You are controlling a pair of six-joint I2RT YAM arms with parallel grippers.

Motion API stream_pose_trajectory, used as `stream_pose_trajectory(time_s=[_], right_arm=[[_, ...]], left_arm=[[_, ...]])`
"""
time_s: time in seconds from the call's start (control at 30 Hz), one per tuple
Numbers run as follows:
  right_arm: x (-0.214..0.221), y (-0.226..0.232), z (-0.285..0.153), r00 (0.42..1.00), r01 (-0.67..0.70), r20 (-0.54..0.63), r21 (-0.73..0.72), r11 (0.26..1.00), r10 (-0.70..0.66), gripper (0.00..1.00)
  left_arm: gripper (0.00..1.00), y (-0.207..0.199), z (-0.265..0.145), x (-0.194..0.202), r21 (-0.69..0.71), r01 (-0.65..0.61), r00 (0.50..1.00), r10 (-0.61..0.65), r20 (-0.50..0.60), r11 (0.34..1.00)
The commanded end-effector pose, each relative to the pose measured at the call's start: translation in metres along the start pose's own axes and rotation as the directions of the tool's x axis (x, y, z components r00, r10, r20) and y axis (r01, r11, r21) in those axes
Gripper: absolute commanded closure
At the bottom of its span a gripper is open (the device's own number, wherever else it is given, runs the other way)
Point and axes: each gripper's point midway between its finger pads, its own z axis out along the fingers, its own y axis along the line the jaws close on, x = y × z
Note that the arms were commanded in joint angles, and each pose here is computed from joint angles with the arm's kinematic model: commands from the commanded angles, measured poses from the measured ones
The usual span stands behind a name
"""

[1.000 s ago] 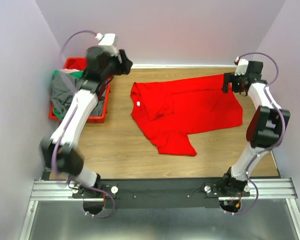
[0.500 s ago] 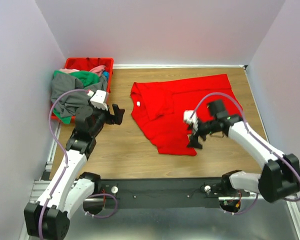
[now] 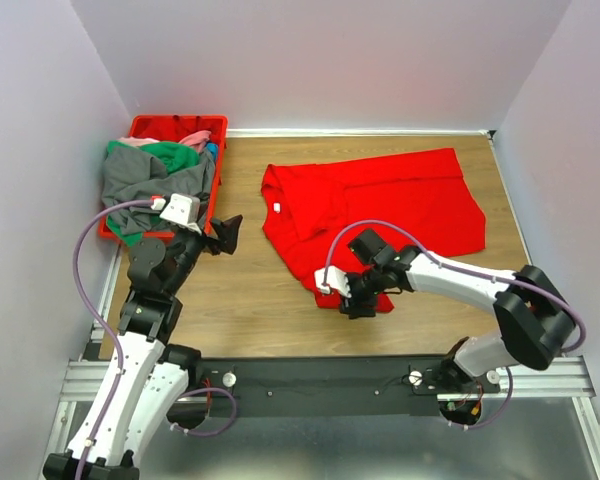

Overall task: Fold and stack the t-shirts
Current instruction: Fold the tshirt

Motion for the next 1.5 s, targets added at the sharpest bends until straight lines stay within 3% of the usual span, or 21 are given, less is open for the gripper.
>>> stream_pose_trajectory(time_s=[0.0,0.27,0.37,0.53,0.73,0.83,0.9,0.97,1.0,1.1,1.2,1.23,1.33,1.47], right_arm=[[0.004,-0.024,0.012,0.998,-0.020,-0.056,0.119,0.993,0.027,0.39],[0.013,-0.020,0.023,0.996,-0.043,-0.071,0.121,0.992,0.052,0.68],[0.004,-0.020,0.019,0.998,-0.053,-0.040,0.124,0.991,0.058,0.84],[-0.020,-0.042,0.001,0.998,-0.060,0.000,0.203,0.977,0.061,0.96],[-0.038,-0.093,-0.033,0.981,-0.181,0.112,0.274,0.945,0.155,0.99],[-0.024,-0.139,-0.051,0.963,-0.270,0.111,0.377,0.886,0.246,0.88],[-0.009,-0.170,-0.062,0.939,-0.340,0.118,0.438,0.832,0.322,0.75],[0.004,-0.188,-0.073,0.917,-0.389,0.126,0.494,0.777,0.379,0.52],[0.011,-0.197,-0.083,0.899,-0.427,0.150,0.514,0.744,0.412,0.46],[0.018,-0.202,-0.098,0.890,-0.444,0.174,0.542,0.714,0.422,0.38],[0.005,-0.179,-0.102,0.904,-0.428,0.210,0.477,0.767,0.373,0.38],[-0.012,-0.154,-0.096,0.912,-0.399,0.255,0.369,0.839,0.322,0.38],[-0.032,-0.097,-0.081,0.937,-0.257,0.285,0.163,0.953,0.204,0.38],[-0.033,-0.053,-0.038,0.992,-0.084,0.107,0.145,0.986,0.068,0.37]], left_arm=[[0.10,0.002,0.001,-0.003,-0.018,0.003,1.000,-0.003,0.005,1.000],[0.10,0.001,0.003,-0.001,-0.006,0.000,1.000,0.000,-0.004,1.000],[0.10,0.000,0.004,0.000,0.000,0.000,1.000,0.000,-0.006,1.000],[0.11,-0.003,0.004,0.000,0.014,0.000,1.000,0.000,-0.006,1.000],[0.11,-0.006,0.005,0.003,0.038,0.006,1.000,-0.005,-0.015,0.999],[0.11,-0.008,0.006,0.004,0.050,0.005,1.000,-0.004,-0.018,0.999],[0.11,-0.009,0.006,0.004,0.056,0.002,1.000,-0.001,-0.020,0.998],[0.11,-0.011,0.005,0.004,0.063,0.004,1.000,-0.002,-0.020,0.998],[0.11,-0.011,0.006,0.004,0.067,0.003,1.000,-0.002,-0.019,0.998],[0.11,-0.019,0.007,0.007,0.115,0.009,1.000,-0.006,-0.026,0.993],[0.14,-0.029,0.012,0.019,0.177,0.030,0.997,-0.018,-0.070,0.984],[0.16,-0.031,0.014,0.020,0.190,0.034,0.997,-0.019,-0.079,0.981],[0.18,-0.036,0.017,0.028,0.224,0.050,0.993,-0.024,-0.115,0.973],[0.19,-0.038,0.018,0.030,0.234,0.055,0.992,-0.027,-0.123,0.971]])
